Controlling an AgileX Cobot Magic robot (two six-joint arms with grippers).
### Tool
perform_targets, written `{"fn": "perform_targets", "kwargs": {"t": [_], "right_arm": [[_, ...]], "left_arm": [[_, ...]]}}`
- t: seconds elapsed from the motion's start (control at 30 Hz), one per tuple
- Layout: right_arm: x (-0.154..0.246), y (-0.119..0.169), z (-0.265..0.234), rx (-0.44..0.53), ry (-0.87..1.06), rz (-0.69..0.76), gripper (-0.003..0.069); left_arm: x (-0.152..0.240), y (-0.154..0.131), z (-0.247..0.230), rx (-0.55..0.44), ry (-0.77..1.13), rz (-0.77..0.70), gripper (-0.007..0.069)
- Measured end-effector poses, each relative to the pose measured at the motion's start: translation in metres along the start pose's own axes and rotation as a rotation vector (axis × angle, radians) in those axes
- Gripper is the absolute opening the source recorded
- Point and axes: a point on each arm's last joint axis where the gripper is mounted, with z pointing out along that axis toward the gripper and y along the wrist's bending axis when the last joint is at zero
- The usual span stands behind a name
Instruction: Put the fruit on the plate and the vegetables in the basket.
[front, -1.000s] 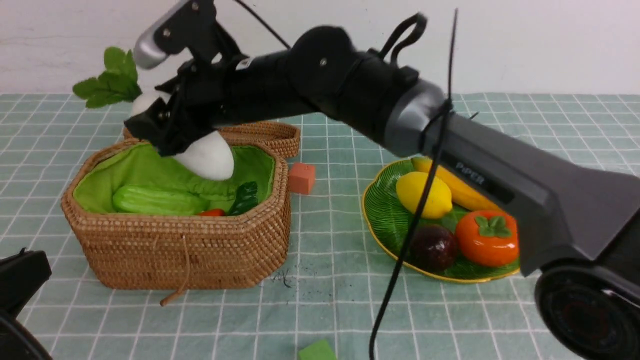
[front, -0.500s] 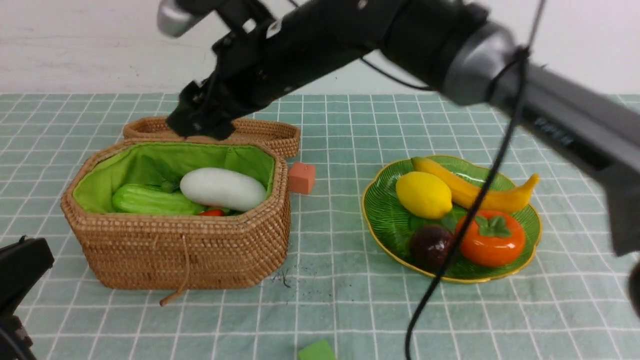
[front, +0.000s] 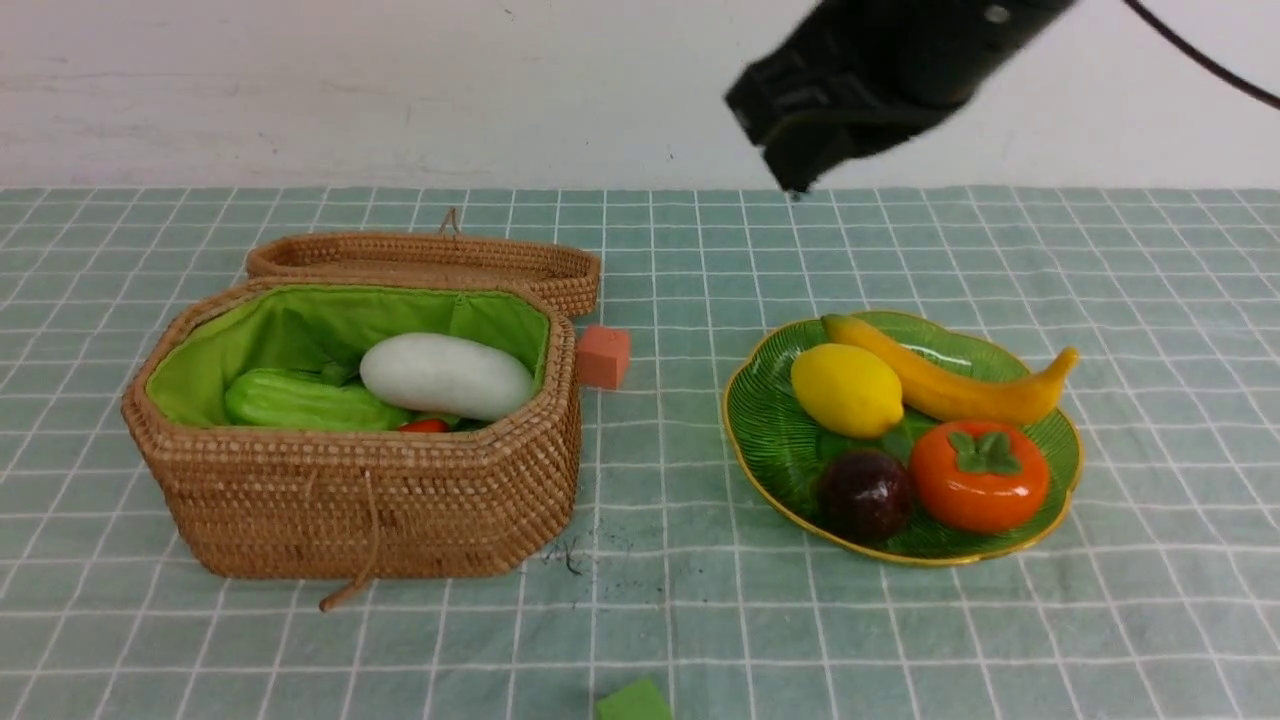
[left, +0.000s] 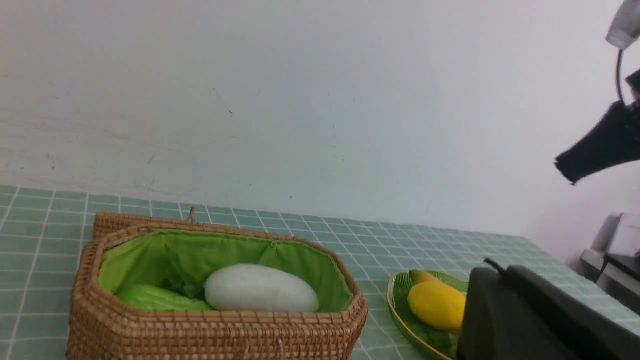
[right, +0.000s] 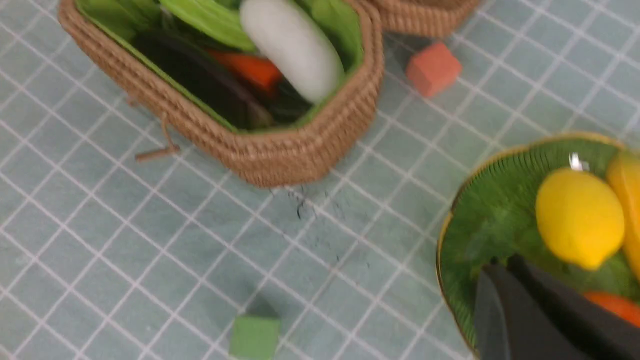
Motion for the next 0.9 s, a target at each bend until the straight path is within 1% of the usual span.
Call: {"fn": "perform_targets", "kwargs": {"t": [0.2,0.23,0.27,0.33,0.43,0.47,0.5,0.63,0.9], "right_arm": [[0.076,0.001,-0.013,0.021,0.146,0.150,-0.0014],[0.079,0.001,-0.013,0.021,0.151,0.150,-0.0014],[0.098,0.001,-0.016,0.026,0.176,0.184,-0.0013],[0.112,0.001,-0.018,0.028,0.186,0.203,-0.0010],[0.143,0.002,-0.026,0.030,0.182,0.220,-0.0007],[0.146,0.002,-0.029,0.030,0.176,0.220,-0.0007],[0.157,0.002,-0.030,0.031,0.175,0.222,-0.0006],[0.178,0.003,-0.039,0.032,0.199,0.227,-0.0003],[0.183,0.004,-0.046,0.031,0.189,0.226,0.0003]], "left_arm": [[0.005,0.000,-0.001,-0.004,0.051,0.007,-0.0013],[0.005,0.000,-0.001,-0.005,0.053,0.007,-0.0013],[0.006,0.001,-0.001,-0.007,0.067,0.006,-0.0013],[0.007,0.001,-0.001,-0.010,0.077,0.006,-0.0013],[0.018,0.004,0.003,-0.020,0.114,0.004,-0.0013],[0.020,0.005,0.003,-0.022,0.121,0.004,-0.0013],[0.029,0.008,0.006,-0.032,0.156,0.003,-0.0013],[0.054,0.015,0.012,-0.057,0.242,0.000,-0.0013],[0.091,0.027,0.016,-0.092,0.362,-0.004,-0.0011]]}}
